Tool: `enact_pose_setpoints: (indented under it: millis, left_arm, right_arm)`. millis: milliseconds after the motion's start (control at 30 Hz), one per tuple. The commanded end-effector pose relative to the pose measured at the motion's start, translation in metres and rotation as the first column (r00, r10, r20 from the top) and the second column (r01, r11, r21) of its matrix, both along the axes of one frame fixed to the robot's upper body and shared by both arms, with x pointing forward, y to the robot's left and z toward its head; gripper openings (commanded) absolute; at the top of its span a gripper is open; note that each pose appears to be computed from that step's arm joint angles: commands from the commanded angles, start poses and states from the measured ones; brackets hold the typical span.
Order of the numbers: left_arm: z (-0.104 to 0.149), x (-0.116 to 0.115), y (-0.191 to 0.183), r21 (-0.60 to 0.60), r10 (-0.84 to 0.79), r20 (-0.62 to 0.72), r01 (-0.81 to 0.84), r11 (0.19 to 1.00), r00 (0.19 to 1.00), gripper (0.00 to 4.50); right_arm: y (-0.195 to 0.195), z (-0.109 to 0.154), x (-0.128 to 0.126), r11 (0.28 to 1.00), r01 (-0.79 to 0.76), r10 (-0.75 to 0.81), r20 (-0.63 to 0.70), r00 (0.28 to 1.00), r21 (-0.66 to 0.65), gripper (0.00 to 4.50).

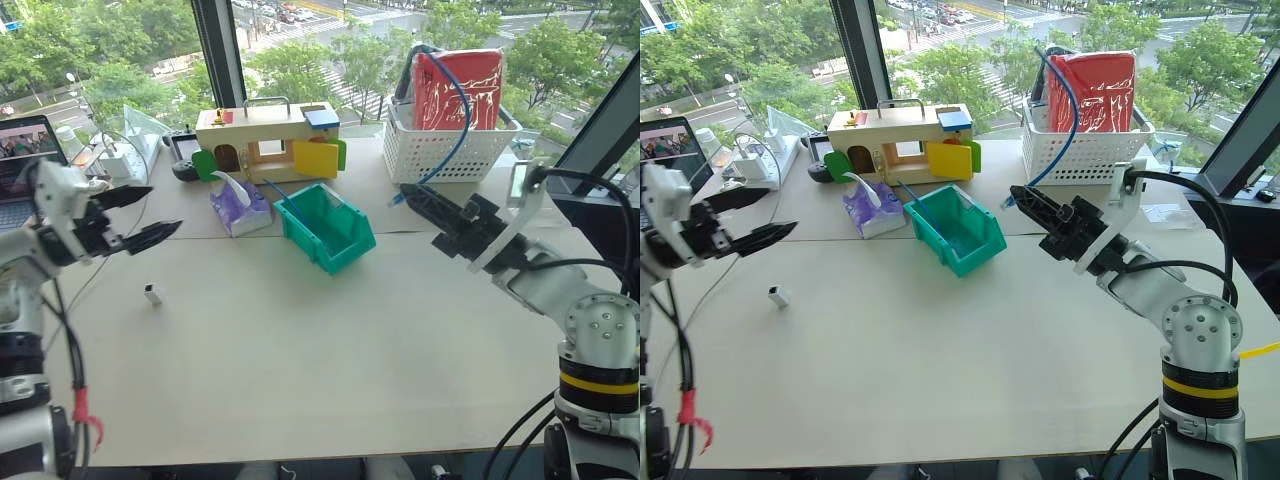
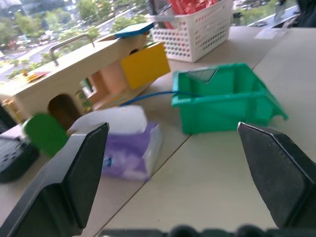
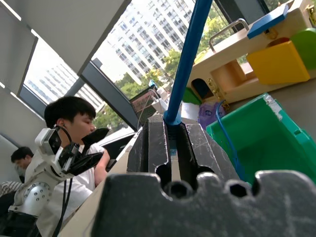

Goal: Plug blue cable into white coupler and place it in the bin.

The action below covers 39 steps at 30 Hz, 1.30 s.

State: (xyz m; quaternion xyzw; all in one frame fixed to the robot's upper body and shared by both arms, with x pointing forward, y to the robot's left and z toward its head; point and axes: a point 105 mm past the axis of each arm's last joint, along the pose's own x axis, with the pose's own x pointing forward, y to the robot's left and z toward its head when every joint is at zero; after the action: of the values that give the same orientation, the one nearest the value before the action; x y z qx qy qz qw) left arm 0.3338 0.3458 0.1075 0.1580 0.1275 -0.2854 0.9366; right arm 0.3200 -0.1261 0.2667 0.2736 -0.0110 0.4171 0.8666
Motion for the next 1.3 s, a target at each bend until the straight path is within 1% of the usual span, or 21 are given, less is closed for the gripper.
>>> enact_pose_setpoints:
  millis: [33, 200, 267, 300, 333, 400, 433, 567, 667, 733, 800, 900, 967, 1000, 1033, 1100, 1133, 1200, 1300]
  left_arm:
    - [0.006, 0.005, 0.001, 0.019, 0.011, 0.026, -0.012, 1.0, 1.0, 4.49]
    - [0.002, 0.009, -0.006, 0.028, -0.007, 0.012, 0.007, 1.0, 1.0, 4.49]
    - [0.0, 0.01, -0.009, 0.027, -0.015, 0.004, 0.015, 1.0, 1.0, 3.97]
    - [-0.002, 0.01, -0.01, 0.025, -0.022, -0.001, 0.022, 0.999, 1.0, 3.78]
    - [-0.002, 0.01, -0.012, 0.018, -0.026, 0.002, 0.026, 1.0, 1.0, 3.43]
    - [0.006, 0.014, -0.014, -0.091, -0.006, 0.047, 0.011, 0.996, 0.999, 2.69]
    - [0.009, 0.014, -0.016, -0.125, -0.01, 0.057, 0.017, 0.992, 0.998, 2.34]
    - [0.009, 0.011, -0.025, -0.179, -0.072, 0.058, 0.082, 0.98, 0.996, 0.86]
    - [0.009, 0.011, -0.042, -0.197, -0.161, 0.062, 0.171, 0.965, 0.985, 0.81]
    - [0.01, 0.014, -0.064, -0.212, -0.246, 0.071, 0.256, 0.943, 0.967, 0.81]
    - [0.015, 0.016, -0.094, -0.252, -0.335, 0.102, 0.35, 0.902, 0.937, 0.81]
    - [0.028, 0.018, -0.142, -0.329, -0.412, 0.146, 0.437, 0.837, 0.899, 0.81]
    - [0.034, 0.018, -0.19, -0.357, -0.468, 0.176, 0.499, 0.789, 0.866, 0.81]
    - [0.034, 0.016, -0.207, -0.343, -0.496, 0.179, 0.526, 0.778, 0.85, 0.81]
    - [0.033, 0.014, -0.217, -0.333, -0.512, 0.178, 0.54, 0.773, 0.841, 0.81]
    - [0.034, 0.006, -0.26, -0.326, -0.573, 0.199, 0.605, 0.726, 0.795, 0.81]
    - [0.034, 0.005, -0.278, -0.33, -0.582, 0.203, 0.614, 0.717, 0.788, 0.81]
    - [0.027, 0.003, -0.31, -0.284, -0.599, 0.186, 0.627, 0.726, 0.779, 0.81]
    - [0.016, 0.0, -0.337, -0.199, -0.616, 0.159, 0.636, 0.745, 0.772, 0.81]
  right_arm:
    - [-0.006, 0.016, -0.008, 1.0, 0.011, -0.011, 0.064, 0.998, -0.003, 0.0]
    - [-0.008, 0.018, -0.009, 1.0, 0.024, -0.023, 0.069, 0.997, -0.014, 0.0]
    - [-0.009, 0.02, -0.009, 0.999, 0.029, -0.028, 0.072, 0.997, -0.019, 0.0]
    - [-0.009, 0.02, -0.01, 0.999, 0.03, -0.028, 0.073, 0.997, -0.022, 0.0]
    - [-0.009, 0.021, -0.01, 0.999, 0.03, -0.029, 0.073, 0.997, -0.024, 0.0]
    - [-0.009, 0.021, -0.011, 0.999, 0.032, -0.03, 0.072, 0.997, -0.029, 0.0]
    - [-0.01, 0.021, -0.011, 0.999, 0.035, -0.032, 0.071, 0.997, -0.031, 0.0]
    - [-0.011, 0.019, -0.01, 0.998, 0.042, -0.04, 0.063, 0.997, -0.036, 0.0]
    - [-0.011, 0.018, -0.01, 0.998, 0.044, -0.042, 0.058, 0.997, -0.033, 0.0]
    - [-0.011, 0.018, -0.01, 0.999, 0.045, -0.044, 0.057, 0.997, -0.03, 0.0]
    - [-0.01, 0.017, -0.009, 0.999, 0.048, -0.047, 0.057, 0.997, -0.024, 0.0]
    - [-0.011, 0.016, -0.01, 0.998, 0.057, -0.055, 0.057, 0.997, -0.018, 0.0]
    - [-0.013, 0.016, -0.012, 0.997, 0.071, -0.07, 0.061, 0.996, -0.014, 0.0]
    - [-0.014, 0.016, -0.013, 0.997, 0.079, -0.078, 0.063, 0.995, -0.012, 0.0]
    - [-0.014, 0.017, -0.013, 0.996, 0.084, -0.083, 0.065, 0.994, -0.01, 0.0]
    - [-0.019, 0.018, -0.016, 0.994, 0.11, -0.109, 0.072, 0.991, -0.008, 0.0]
    - [-0.021, 0.018, -0.018, 0.992, 0.124, -0.123, 0.076, 0.99, -0.006, 0.0]
    - [-0.026, 0.018, -0.021, 0.988, 0.155, -0.155, 0.08, 0.985, -0.003, 0.0]
    - [-0.03, 0.018, -0.027, 0.982, 0.188, -0.188, 0.085, 0.979, 0.001, 0.0]
